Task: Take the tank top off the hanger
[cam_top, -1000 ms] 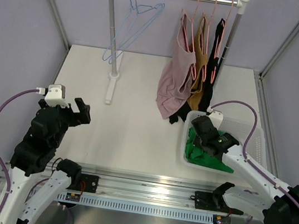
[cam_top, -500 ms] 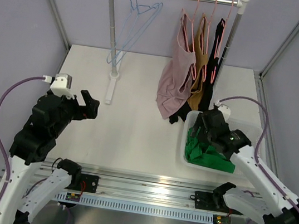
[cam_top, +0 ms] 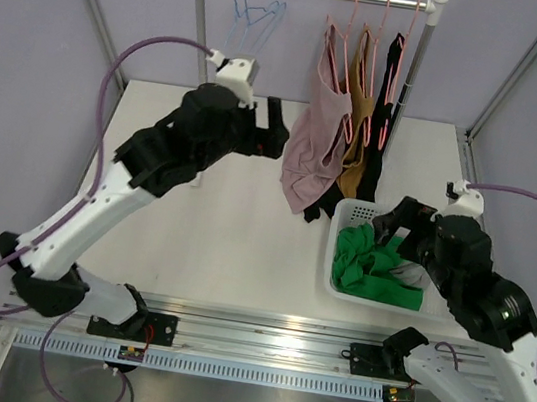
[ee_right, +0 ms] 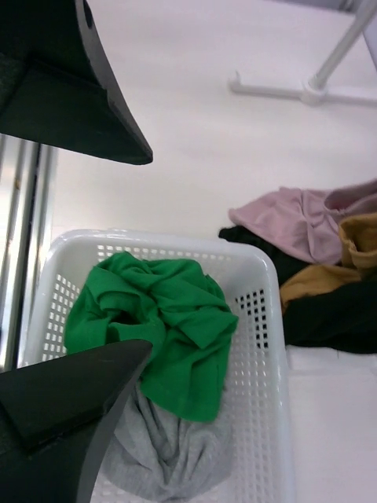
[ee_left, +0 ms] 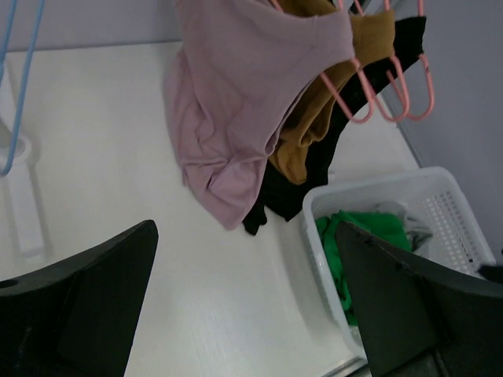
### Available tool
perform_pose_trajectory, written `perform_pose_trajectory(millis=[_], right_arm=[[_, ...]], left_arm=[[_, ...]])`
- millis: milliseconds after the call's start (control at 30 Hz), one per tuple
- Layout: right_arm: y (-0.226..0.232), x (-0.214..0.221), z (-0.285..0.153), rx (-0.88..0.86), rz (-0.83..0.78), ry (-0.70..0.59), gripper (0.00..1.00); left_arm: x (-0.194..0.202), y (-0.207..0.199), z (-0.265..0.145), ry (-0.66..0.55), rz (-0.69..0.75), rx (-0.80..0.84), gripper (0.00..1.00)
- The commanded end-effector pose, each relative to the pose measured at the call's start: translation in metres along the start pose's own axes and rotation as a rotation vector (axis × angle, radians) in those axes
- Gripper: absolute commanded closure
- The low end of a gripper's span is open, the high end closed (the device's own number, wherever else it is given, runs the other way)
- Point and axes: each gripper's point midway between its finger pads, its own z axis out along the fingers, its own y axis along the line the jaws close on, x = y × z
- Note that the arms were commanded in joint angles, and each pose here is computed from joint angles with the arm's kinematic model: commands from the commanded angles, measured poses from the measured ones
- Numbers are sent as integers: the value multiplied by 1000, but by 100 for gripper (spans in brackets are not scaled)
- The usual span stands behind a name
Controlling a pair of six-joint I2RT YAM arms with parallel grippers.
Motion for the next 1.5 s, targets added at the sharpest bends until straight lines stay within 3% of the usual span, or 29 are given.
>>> perform_pose_trajectory(millis=[0,267,533,633,700,900,1133,1233,1300,1333,1433,1467], right_arm=[[19,5,-22,-191,4,-15,0],[20,30,-44,-302,24,39,1],[24,51,-55,-392,49,77,4],[31,59,-59,-447,66,105,7],[35,64,-61,-476,73,121,9],[38,65,-67,-508,71,130,11],[40,59,-75,-531,77,111,12],[42,62,-74,-540,76,125,13],[44,63,-73,-549,78,131,14],[45,63,-74,-555,80,131,15],[45,64,-73,-556,83,132,15],[45,65,-73,-555,80,134,15]], left_arm=[[-43,-27,42,-96,-9,-44,1],[-89,-77,118,-229,-20,30,1],[-108,-88,180,-376,-6,-15,1],[-111,-80,201,-412,6,-57,7],[-113,-70,215,-422,-3,-75,17],[-107,-55,242,-403,38,-60,21],[-106,-37,245,-382,79,-118,34],[-108,-29,241,-378,102,-146,45],[-109,-26,240,-371,106,-144,60],[-110,-24,240,-372,106,-146,71],[-110,-25,238,-368,118,-142,80],[-114,-25,234,-374,116,-140,91]])
